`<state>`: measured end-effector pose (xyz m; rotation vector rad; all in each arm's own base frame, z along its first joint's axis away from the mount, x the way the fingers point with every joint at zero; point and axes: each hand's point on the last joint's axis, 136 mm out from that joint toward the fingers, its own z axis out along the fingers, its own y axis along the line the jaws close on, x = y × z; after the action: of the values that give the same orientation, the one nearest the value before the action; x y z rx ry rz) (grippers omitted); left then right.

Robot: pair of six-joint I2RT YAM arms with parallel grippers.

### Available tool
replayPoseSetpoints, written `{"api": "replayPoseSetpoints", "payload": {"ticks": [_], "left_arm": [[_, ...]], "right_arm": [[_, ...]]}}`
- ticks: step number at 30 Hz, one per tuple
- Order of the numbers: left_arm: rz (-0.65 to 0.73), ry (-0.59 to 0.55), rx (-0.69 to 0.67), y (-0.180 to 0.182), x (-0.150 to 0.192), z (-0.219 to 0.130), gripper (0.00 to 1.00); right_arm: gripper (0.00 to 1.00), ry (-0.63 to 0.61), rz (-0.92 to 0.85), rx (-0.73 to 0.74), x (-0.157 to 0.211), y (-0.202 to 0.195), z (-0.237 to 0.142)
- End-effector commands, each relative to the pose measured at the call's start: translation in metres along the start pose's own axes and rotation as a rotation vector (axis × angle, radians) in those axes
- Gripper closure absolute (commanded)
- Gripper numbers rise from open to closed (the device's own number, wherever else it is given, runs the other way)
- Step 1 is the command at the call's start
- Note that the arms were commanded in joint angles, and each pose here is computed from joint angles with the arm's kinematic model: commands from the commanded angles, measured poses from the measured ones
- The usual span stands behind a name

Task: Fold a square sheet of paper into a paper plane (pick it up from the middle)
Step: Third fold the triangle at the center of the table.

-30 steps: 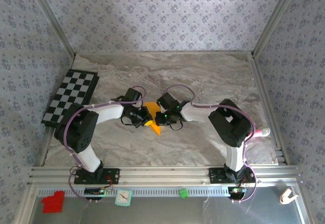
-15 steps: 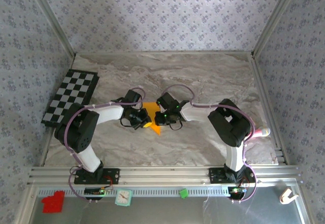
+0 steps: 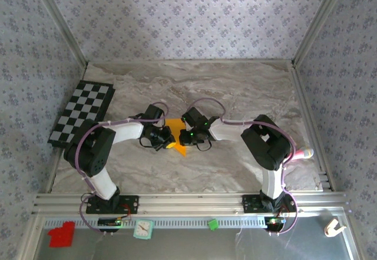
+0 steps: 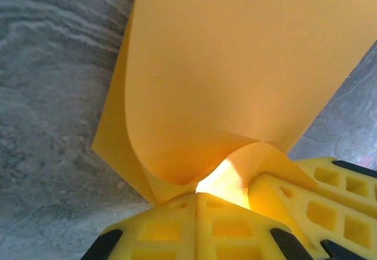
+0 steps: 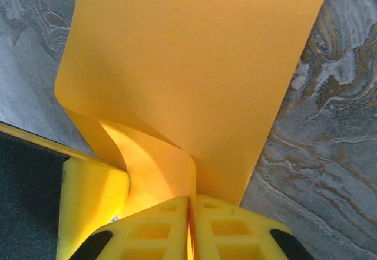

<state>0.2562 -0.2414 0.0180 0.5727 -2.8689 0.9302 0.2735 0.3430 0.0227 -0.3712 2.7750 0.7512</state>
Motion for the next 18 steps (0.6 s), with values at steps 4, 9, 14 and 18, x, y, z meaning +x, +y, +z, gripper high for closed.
{"api": "replayPoseSetpoints", "payload": {"ticks": [4, 9, 14, 18], "left_arm": [[-0.057, 0.006, -0.147, 0.044, 0.008, 0.010, 0.93], [-0.063, 0.000, -0.162, 0.049, 0.008, 0.010, 0.94], [-0.064, -0.004, -0.163, 0.050, 0.008, 0.010, 0.94], [-0.066, -0.006, -0.160, 0.050, 0.007, 0.011, 0.95]], "right_arm": [[0.79, -0.046, 0.020, -0.038, -0.019, 0.009, -0.025], [0.73, -0.096, 0.007, -0.074, -0.027, 0.017, -0.047], [0.78, -0.044, -0.004, -0.097, -0.009, 0.016, -0.044], [0.81, 0.012, -0.058, -0.154, 0.010, 0.030, -0.037]]}}
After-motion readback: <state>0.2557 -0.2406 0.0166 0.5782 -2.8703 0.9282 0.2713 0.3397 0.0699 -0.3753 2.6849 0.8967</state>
